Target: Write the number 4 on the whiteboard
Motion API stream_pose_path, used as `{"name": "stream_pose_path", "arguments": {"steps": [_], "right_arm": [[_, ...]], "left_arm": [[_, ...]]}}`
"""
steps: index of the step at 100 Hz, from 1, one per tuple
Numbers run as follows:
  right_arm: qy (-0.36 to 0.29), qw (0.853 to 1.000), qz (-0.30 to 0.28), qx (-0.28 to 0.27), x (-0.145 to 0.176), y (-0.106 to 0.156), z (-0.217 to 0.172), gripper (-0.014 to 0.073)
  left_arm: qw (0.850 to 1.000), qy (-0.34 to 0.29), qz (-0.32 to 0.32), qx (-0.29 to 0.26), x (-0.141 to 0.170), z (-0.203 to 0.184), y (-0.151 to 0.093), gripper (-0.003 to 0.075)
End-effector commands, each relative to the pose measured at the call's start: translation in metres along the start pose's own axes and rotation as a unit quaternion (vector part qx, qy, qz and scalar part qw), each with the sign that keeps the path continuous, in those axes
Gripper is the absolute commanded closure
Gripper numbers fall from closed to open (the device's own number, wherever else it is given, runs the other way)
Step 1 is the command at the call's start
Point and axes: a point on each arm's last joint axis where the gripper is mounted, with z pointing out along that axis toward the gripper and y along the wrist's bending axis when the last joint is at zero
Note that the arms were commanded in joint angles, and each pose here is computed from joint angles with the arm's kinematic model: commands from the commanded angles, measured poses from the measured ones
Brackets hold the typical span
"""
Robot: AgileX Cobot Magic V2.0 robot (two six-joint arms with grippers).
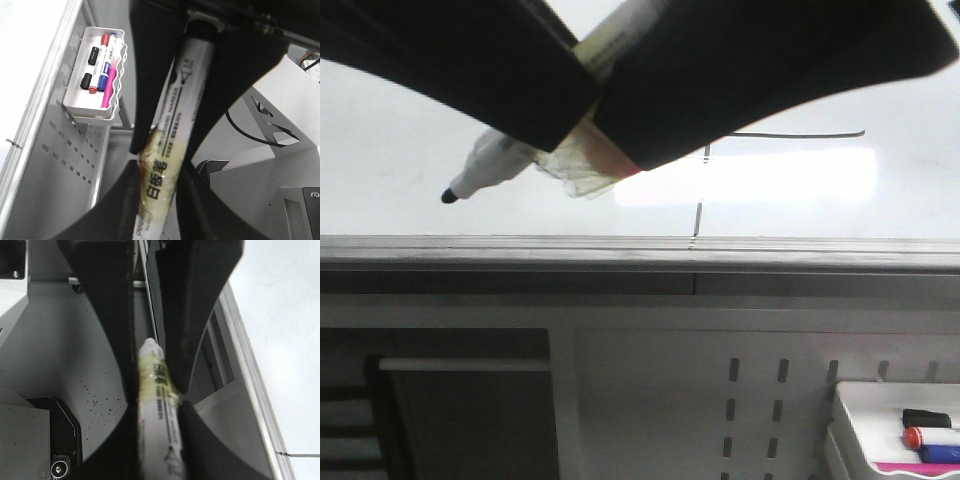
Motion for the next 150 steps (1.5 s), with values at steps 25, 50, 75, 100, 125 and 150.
{"name": "stream_pose_path", "arguments": {"steps": [25, 50, 75, 100, 125, 150], "right_arm": [[-0.051, 0.998, -0.005, 0.039, -0.015, -0.010, -0.010, 0.0648], [-0.051, 0.998, -0.005, 0.039, -0.015, -0.010, -0.010, 0.0648], [-0.052, 0.998, -0.003, 0.038, -0.015, -0.009, -0.010, 0.0648], [-0.054, 0.998, 0.000, 0.037, -0.015, -0.009, -0.010, 0.0648], [-0.075, 0.996, 0.004, 0.051, -0.018, -0.011, -0.018, 0.0406], [-0.129, 0.981, 0.064, 0.127, -0.014, -0.027, -0.062, 0.0034]], "left_arm": [[1.000, -0.026, -0.014, -0.008, -0.011, -0.007, -0.001, 0.0519], [1.000, -0.025, -0.014, -0.006, -0.010, -0.007, -0.002, 0.0563], [1.000, -0.025, -0.014, -0.006, -0.010, -0.007, -0.001, 0.0741], [1.000, -0.024, -0.014, -0.003, -0.010, -0.007, -0.002, 0.0741], [1.000, -0.022, -0.012, -0.003, -0.010, -0.007, -0.002, 0.0741], [0.996, -0.032, -0.060, -0.055, -0.004, -0.010, 0.012, 0.0741]]}}
